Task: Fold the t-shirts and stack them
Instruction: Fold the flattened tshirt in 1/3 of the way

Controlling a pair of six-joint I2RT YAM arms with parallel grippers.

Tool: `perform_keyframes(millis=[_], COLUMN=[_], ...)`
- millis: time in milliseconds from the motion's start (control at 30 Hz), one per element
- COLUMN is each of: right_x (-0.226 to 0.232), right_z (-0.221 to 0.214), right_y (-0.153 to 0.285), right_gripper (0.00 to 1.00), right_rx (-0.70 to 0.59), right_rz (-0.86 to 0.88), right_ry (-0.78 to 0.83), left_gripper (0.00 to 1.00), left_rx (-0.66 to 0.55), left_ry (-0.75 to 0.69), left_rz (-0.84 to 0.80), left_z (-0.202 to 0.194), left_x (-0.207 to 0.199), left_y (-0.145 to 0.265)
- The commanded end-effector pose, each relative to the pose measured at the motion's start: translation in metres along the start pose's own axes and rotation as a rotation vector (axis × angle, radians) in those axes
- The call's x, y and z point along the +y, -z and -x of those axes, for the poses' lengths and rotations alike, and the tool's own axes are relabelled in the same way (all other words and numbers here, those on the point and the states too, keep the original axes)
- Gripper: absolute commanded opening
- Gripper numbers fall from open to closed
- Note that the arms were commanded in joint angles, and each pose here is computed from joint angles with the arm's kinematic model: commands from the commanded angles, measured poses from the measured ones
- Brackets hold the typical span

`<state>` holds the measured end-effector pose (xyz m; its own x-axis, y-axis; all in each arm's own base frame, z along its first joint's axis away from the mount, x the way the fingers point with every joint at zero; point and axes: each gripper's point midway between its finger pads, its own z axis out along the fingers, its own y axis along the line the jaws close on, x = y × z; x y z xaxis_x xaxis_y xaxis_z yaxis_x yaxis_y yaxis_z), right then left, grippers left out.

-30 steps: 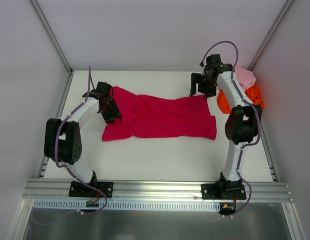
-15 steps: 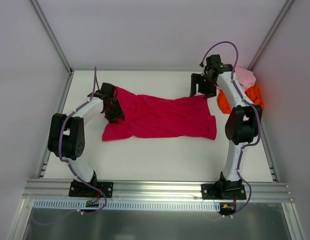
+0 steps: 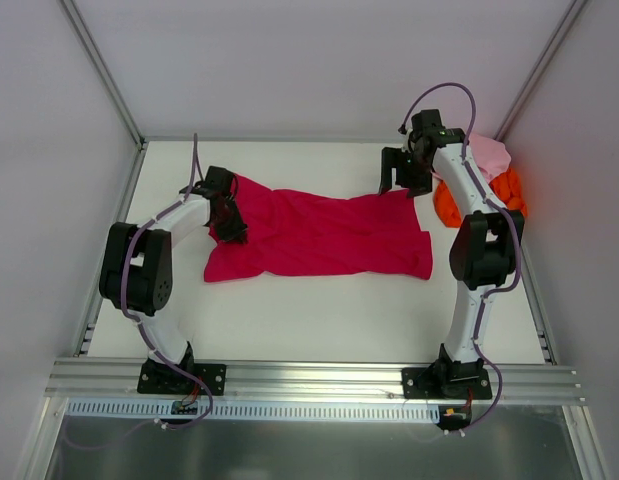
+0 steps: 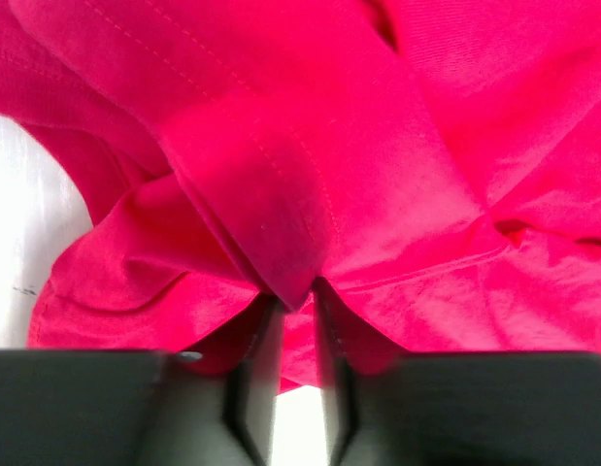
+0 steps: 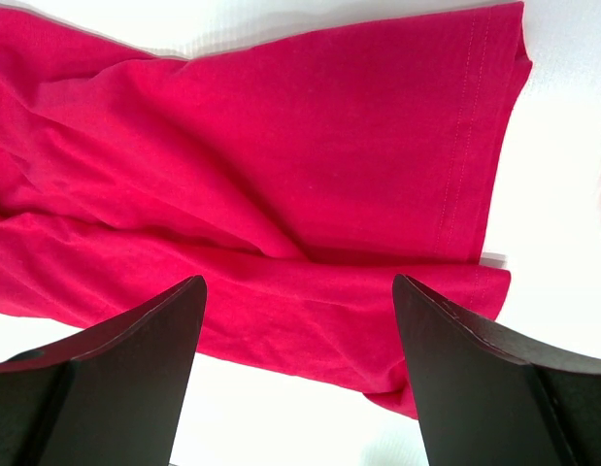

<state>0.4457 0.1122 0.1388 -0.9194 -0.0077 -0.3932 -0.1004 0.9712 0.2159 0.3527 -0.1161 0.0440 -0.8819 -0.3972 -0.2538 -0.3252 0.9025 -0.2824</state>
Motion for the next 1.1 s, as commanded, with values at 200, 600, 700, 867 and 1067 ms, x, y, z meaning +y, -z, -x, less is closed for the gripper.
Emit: perform_keyframes(millis=[200, 600, 700, 867, 1067], right_x=[0.010, 0.013, 0.014, 0.014, 0.013], right_z=[0.008, 0.005, 0.005, 0.006, 0.003], right_y=[0.030, 0.029, 0.029, 0.031, 0.036], right_gripper=[0.83, 0.83, 0.83, 0.83, 0.83], right_rx=[-0.069, -0.060, -0.060, -0.063, -0.068], right_rz=[0.017, 0.026, 0.027, 0.030, 0.025], right_ry=[0.033, 0.035, 0.039, 0.037, 0.048], left_gripper=[0.00, 0.00, 0.00, 0.00, 0.99], left_rx=[-0.049, -0.203, -0.251, -0.245, -0.200], left_ry=[-0.034, -0.055, -0.058, -0.059, -0.062], left_rz=[-0.002, -0.121, -0.156, -0.141, -0.106], left_z=[0.010, 0.063, 0.083, 0.104, 0.112], left_x=[-0.006, -0.051, -0.067, -0.080, -0.083], left_y=[0.003, 0.042, 0.056, 0.048, 0.022])
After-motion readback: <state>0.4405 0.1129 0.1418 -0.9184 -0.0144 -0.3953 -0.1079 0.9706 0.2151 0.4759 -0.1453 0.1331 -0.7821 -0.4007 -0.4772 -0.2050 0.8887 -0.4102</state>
